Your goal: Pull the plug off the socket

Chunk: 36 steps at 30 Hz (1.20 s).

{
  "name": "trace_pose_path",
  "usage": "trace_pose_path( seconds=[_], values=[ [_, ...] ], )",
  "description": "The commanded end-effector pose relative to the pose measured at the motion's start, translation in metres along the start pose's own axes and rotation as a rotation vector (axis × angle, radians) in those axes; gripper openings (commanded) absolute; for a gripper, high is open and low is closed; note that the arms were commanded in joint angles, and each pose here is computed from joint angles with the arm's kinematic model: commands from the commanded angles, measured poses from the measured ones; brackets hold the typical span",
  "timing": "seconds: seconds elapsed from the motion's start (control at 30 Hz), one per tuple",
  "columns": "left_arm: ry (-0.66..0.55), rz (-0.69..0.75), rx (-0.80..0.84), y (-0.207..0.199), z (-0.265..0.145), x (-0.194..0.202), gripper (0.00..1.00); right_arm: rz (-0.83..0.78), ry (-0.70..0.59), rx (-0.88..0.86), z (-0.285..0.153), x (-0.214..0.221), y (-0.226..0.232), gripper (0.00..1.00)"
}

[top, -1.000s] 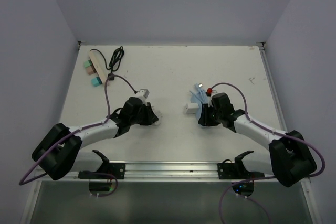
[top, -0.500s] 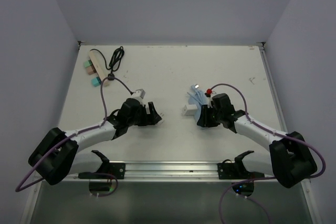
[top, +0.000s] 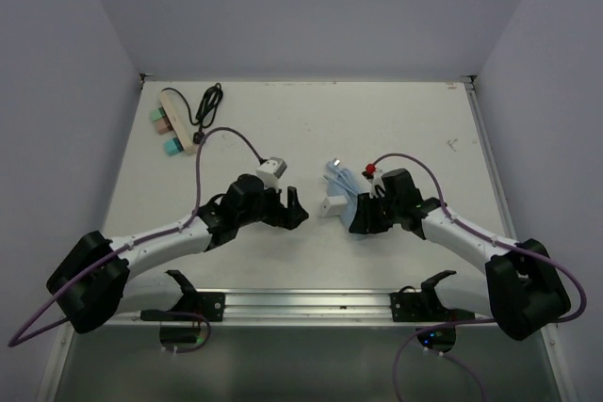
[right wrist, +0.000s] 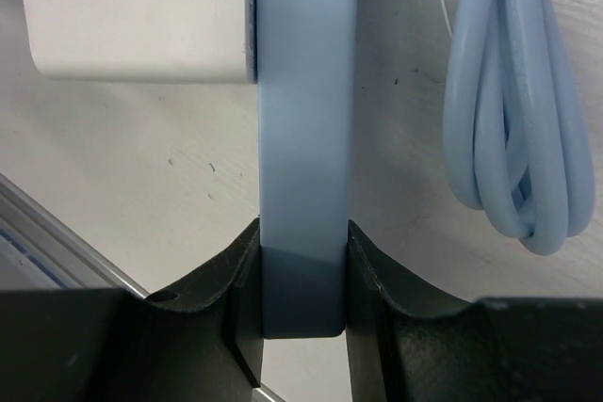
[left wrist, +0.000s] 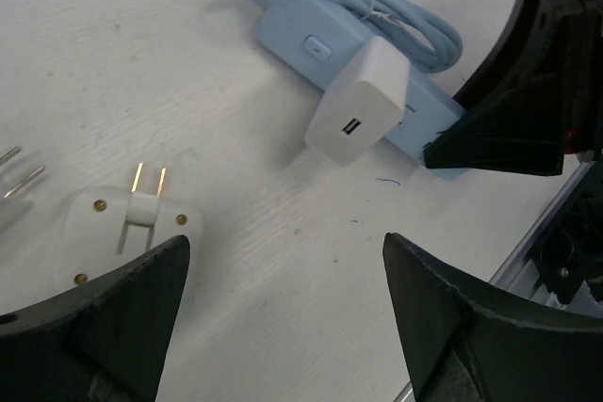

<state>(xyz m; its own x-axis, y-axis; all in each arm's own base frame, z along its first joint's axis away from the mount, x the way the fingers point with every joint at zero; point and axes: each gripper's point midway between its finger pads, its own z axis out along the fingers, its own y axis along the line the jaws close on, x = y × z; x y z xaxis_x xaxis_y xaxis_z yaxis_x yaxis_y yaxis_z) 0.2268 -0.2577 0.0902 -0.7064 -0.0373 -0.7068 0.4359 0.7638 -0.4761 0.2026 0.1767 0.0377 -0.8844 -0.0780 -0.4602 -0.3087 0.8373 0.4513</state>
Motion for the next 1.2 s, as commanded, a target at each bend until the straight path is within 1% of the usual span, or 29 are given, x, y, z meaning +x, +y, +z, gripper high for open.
trace_pose_path(
  seconds=[0.0,0.03,0.1,0.13,0.33,0.57,0.6,0.67,0.7,0.77,0.8,0.93,0.97,1.13,1.17],
  values=[
    [-0.037,0.158,0.098,-0.041,0.012,-0.021,0.87,-0.064,-0.042,-0.113,-0.011,-0.020,0.027,0.00],
    [-0.050,0.180,0.117,-0.051,0.014,-0.029,0.86,-0.063,-0.042,-0.116,-0.012,-0.020,0.028,0.00],
    [-0.035,0.206,0.127,-0.058,0.022,-0.026,0.85,-0.065,-0.031,-0.125,-0.013,-0.018,0.029,0.00],
    [-0.047,0.227,0.135,-0.064,0.024,-0.032,0.85,-0.063,-0.030,-0.125,-0.013,-0.018,0.029,0.00],
    [-0.015,0.318,0.147,-0.079,0.047,-0.035,0.82,-0.061,-0.016,-0.144,-0.014,-0.017,0.033,0.00],
    [0.045,0.392,0.104,-0.075,0.071,-0.018,0.75,-0.061,-0.013,-0.154,-0.017,-0.018,0.037,0.00],
    [0.048,0.408,0.102,-0.075,0.073,-0.017,0.72,-0.061,-0.015,-0.155,-0.017,-0.018,0.037,0.00],
    [0.055,0.426,0.089,-0.074,0.076,-0.015,0.70,-0.061,-0.018,-0.158,-0.018,-0.018,0.037,0.00],
    [0.055,0.443,0.095,-0.076,0.077,-0.015,0.64,-0.063,-0.017,-0.160,-0.018,-0.018,0.038,0.00],
    [0.069,0.458,0.086,-0.076,0.080,-0.011,0.61,-0.063,-0.019,-0.163,-0.018,-0.019,0.038,0.00],
    [0.070,0.465,0.088,-0.078,0.080,-0.011,0.56,-0.061,-0.019,-0.163,-0.018,-0.019,0.038,0.00],
    [0.085,0.500,0.081,-0.077,0.086,-0.004,0.53,-0.059,-0.020,-0.166,-0.018,-0.019,0.039,0.00],
    [0.093,0.507,0.084,-0.077,0.087,0.000,0.48,-0.058,-0.020,-0.166,-0.018,-0.019,0.039,0.00],
    [0.112,0.524,0.090,-0.077,0.089,0.006,0.44,-0.059,-0.030,-0.175,-0.021,-0.022,0.042,0.00],
    [0.115,0.526,0.095,-0.078,0.088,0.008,0.41,-0.059,-0.031,-0.174,-0.020,-0.022,0.042,0.00]
  ],
)
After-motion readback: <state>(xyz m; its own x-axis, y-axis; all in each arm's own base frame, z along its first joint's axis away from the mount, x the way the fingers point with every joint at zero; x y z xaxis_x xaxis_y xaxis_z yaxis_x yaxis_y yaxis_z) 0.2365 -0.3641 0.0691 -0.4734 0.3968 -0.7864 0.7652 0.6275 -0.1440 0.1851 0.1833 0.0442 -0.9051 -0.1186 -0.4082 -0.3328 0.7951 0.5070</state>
